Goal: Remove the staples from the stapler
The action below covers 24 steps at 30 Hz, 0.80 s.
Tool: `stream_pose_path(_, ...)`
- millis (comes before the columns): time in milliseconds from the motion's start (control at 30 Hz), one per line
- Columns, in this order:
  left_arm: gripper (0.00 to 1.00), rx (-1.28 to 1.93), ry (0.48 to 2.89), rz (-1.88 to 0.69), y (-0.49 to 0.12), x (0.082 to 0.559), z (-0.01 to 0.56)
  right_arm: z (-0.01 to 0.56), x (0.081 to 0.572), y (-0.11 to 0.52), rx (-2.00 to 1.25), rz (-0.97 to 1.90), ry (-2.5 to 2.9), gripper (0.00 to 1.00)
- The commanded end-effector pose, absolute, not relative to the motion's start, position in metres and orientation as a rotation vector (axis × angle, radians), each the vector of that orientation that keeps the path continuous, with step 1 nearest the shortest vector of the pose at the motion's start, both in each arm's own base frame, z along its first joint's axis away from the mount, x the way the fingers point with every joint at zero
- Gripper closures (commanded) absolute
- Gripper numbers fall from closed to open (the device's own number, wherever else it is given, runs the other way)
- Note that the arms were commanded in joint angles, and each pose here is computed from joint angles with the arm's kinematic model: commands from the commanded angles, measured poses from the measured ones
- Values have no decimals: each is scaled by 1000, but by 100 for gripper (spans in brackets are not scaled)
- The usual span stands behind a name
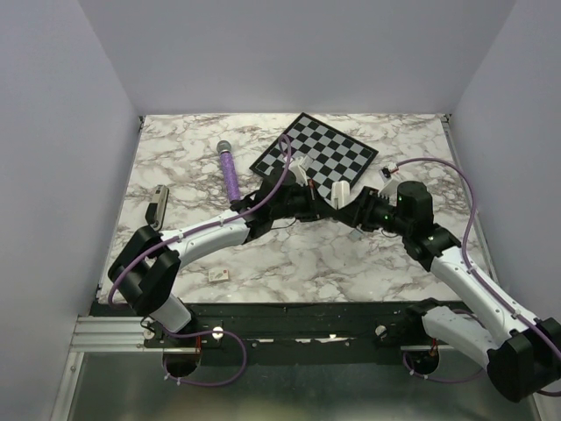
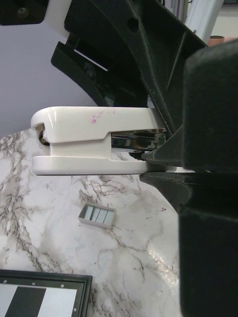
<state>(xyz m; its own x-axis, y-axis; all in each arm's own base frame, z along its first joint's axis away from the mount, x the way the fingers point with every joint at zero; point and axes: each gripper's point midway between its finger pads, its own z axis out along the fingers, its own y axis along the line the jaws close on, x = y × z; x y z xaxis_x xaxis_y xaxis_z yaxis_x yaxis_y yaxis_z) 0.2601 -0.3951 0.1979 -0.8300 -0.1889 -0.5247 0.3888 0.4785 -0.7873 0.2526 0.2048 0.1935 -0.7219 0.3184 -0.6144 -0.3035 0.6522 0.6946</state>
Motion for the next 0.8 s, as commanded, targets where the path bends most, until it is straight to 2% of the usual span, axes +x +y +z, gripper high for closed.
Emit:
stream_pose_path(0,100,82,2094,-1310,-386,272,219,181,251,194,27,971,2153,41)
stream_pose_path(100,100,64,2101,-1289,-384,274,215,176,250,191,29,953,2167,43)
stream_pose_path(233,100,47,2104,-1287,-384,275,215,175,251,189,18,929,2163,59)
stream_pose_path(267,100,46,2105,-1287,-384,276,214,175,251,188,16,925,2162,60)
stream_pose_path(300,100,47,2109,-1296,-385,275,214,175,252,188,16,922,2160,60)
stream_pose_path(367,100,45,2114,-1306,-386,274,213,176,253,189,6,929,2143,50)
stream_pose_path(433,100,44,2115,-1323,-388,273,214,174,253,190,5,932,2145,43)
stream_pose_path(500,100,45,2115,-1327,-388,273,215,173,254,191,-2,934,2140,43)
stream_pose_path(600,100,50,2118,-1321,-388,272,216,174,257,190,-4,925,2132,52)
stream_pose_path(633,100,46,2118,-1315,-387,273,215,176,257,190,-10,922,2124,60)
stream_pose_path(700,100,49,2119,-1298,-385,274,214,182,259,188,-10,908,2096,67)
stream_pose_path(733,100,56,2123,-1285,-384,273,212,184,260,186,-10,894,2085,76)
stream_pose_path(767,100,80,2118,-1242,-381,277,209,189,261,183,-3,878,2075,79)
